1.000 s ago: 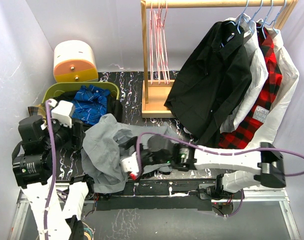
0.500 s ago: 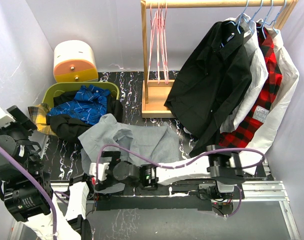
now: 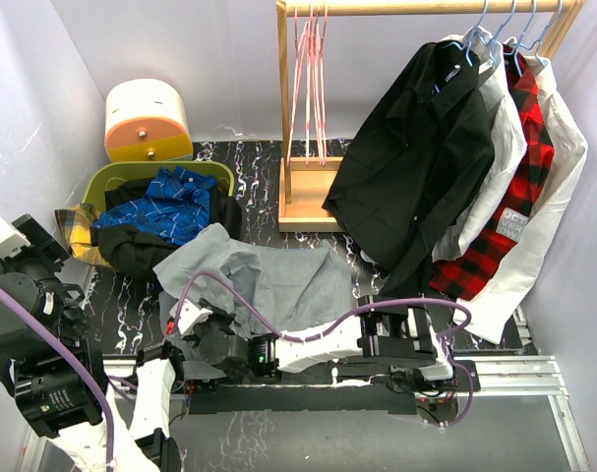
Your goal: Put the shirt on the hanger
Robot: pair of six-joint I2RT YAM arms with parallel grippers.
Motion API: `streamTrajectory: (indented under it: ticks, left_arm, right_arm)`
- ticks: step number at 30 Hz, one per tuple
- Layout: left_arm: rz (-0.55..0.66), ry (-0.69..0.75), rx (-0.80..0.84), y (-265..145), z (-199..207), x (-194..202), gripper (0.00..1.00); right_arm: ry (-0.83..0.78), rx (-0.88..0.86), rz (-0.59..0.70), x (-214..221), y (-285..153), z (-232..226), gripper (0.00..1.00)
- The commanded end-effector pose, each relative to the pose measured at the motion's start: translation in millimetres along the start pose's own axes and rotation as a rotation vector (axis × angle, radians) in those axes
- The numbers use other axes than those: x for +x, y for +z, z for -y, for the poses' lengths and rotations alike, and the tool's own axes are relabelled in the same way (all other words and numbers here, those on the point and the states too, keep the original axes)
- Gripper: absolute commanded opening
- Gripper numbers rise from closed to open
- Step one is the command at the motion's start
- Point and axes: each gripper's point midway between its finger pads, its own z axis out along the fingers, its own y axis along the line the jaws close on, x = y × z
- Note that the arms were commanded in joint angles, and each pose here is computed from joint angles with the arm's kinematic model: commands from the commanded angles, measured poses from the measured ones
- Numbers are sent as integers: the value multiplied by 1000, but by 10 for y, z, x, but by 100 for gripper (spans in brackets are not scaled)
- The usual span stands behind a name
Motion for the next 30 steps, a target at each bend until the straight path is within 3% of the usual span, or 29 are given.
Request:
streamTrajectory:
  ticks: [1, 5, 8, 11, 14, 20, 27, 30]
  left_arm:
    - [15, 55, 46, -1, 50, -3, 60]
    - [-35, 222, 434, -147, 623, 234, 60]
    - [-188, 360, 799, -376, 1117, 679, 62]
    - [-356, 456, 1100, -665, 1383, 1133, 63]
    - [-449, 507, 1368, -1016, 1494, 1421, 63]
    - [-515, 607, 1473, -987, 1533, 1835, 64]
    - [-510, 530, 1628, -1052, 1781, 1771, 67]
    - [-569, 518, 1728, -1194, 1908, 1783, 68]
  right_arm:
    - [183, 185, 105, -460, -72, 449, 8]
    - [322, 240, 175, -876, -252, 909, 8]
    - [543, 302, 191, -1079, -339, 1495, 8]
    - [806, 380, 181, -994, -422, 2166, 8]
    - [943, 516, 189, -642, -585, 2744, 8]
    - [1075, 817, 161, 127, -986, 3556, 8]
    - [1122, 985, 49, 889, -1125, 3691, 8]
    - [1134, 1043, -13, 1219, -1072, 3813, 8]
